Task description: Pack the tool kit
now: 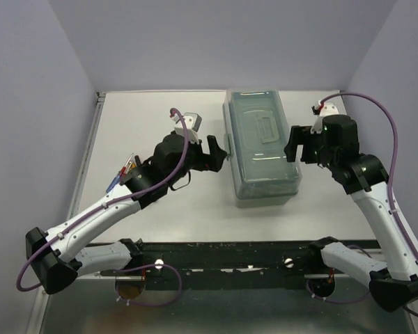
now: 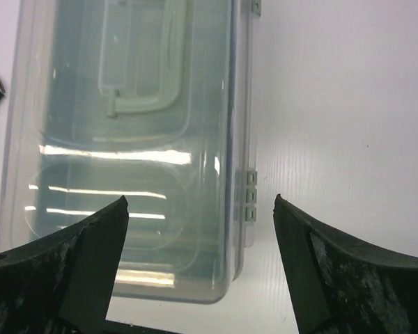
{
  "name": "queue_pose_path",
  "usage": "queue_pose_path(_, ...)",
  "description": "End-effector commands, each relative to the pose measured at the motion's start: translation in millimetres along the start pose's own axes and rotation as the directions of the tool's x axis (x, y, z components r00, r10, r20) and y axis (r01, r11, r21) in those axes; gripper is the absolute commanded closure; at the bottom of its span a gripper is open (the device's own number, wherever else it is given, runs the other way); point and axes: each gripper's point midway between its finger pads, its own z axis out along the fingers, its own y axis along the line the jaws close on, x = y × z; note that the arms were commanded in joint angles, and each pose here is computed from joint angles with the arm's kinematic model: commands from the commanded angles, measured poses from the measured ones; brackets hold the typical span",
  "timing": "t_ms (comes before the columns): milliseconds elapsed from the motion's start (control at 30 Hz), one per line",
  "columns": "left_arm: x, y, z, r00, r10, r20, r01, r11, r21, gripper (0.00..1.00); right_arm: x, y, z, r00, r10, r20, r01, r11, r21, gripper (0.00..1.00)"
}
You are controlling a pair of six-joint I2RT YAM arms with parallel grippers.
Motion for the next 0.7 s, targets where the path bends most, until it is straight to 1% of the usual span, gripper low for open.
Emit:
queue_pose_path(0,15.9,40.9,0.4,0.997,-0.036,-0.064,0.032,0.998,-0.062,0.01,-19.9,16.3,4.2,0.998,-0.061,-0.016,0.06,0.996,-0.061,0.09)
queue_pose_path(100,18.6,51.8,7.8,0.995,-0.066,-0.071,0.062,0.997,-0.051,0.01,-36.7,34.1,11.5,0.997,-0.072,-0.004,0.072,0.991,-0.109,0.12)
queue_pose_path(133,18.1,52.6,11.3,0.994,-0.077,-0.072,0.075,0.997,-0.035,0.01,-38.7,40.2,18.2,0.997,-0.081,-0.016,0.079,0.99,-0.119,0.13)
queue_pose_path(267,19.8,62.9,27.9,0.987,-0.129,-0.099,0.129,0.992,-0.005,0.04,-55.1,61.2,36.0,0.993,-0.115,-0.03,0.11,0.984,-0.14,0.15)
queue_pose_path(400,17.5,79.9,49.0,0.985,-0.137,-0.106,0.134,0.99,-0.036,0.06,-60.9,68.5,62.6,0.988,-0.142,-0.067,0.134,0.984,-0.114,0.17)
queue_pose_path(533,23.5,88.7,73.5,0.979,-0.146,-0.142,0.143,0.989,-0.035,0.09,-58.1,71.0,90.1,0.982,-0.154,-0.112,0.144,0.985,-0.091,0.21)
queue_pose_path(667,34.0,95.4,95.6,0.966,-0.189,-0.177,0.188,0.982,-0.02,0.16,-53.3,66.5,110.5,0.976,-0.157,-0.152,0.153,0.987,-0.04,0.25)
